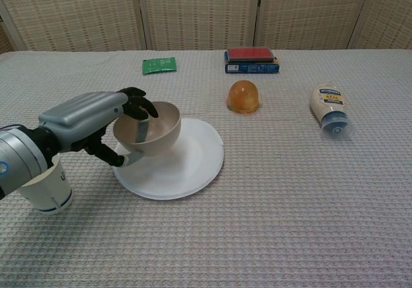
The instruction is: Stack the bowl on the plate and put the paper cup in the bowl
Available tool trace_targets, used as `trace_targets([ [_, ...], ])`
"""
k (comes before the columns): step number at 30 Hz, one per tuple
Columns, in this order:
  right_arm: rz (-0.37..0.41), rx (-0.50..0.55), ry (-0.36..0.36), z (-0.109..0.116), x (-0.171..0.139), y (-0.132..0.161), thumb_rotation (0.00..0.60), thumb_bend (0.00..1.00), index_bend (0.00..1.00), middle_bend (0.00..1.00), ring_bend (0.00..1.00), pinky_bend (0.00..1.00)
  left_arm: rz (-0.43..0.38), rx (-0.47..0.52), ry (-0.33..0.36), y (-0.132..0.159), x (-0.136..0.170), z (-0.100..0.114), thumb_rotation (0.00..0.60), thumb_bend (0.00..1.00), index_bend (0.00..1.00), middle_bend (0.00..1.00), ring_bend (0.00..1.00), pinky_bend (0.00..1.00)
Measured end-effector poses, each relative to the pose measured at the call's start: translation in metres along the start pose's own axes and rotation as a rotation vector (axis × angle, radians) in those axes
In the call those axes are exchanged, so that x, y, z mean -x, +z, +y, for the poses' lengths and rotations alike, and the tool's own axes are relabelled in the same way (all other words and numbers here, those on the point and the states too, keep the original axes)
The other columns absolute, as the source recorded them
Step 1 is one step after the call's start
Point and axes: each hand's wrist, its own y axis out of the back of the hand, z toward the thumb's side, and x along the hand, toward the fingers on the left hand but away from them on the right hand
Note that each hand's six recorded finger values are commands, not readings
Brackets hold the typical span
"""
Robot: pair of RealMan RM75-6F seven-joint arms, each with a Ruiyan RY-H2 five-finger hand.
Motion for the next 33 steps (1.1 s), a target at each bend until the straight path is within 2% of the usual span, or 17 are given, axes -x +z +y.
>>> trace_targets([
  [20,0.015,0.017,-0.025,0.005,-0.006,0.002,0.600,0.29,0.17,0.01,0.00,0.00,-0.008,0.047,-0.038,0.006,-0.008,-0.025,0.600,0.38,0.62,0.26,0.03,0.20],
  [27,0.008,0.017,-0.037,0.007,-0.007,0.001,0.600,0.29,0.17,0.01,0.00,0.00,-0.014,0.049,-0.035,0.009,-0.012,-0.025,0.600,0.38,0.61,0.26,0.03,0.20],
  [33,0.009,0.021,-0.059,0.010,-0.008,0.001,0.600,0.29,0.17,0.01,0.00,0.00,-0.005,0.062,-0.021,0.013,-0.011,-0.021,0.600,0.38,0.54,0.26,0.03,0.20],
])
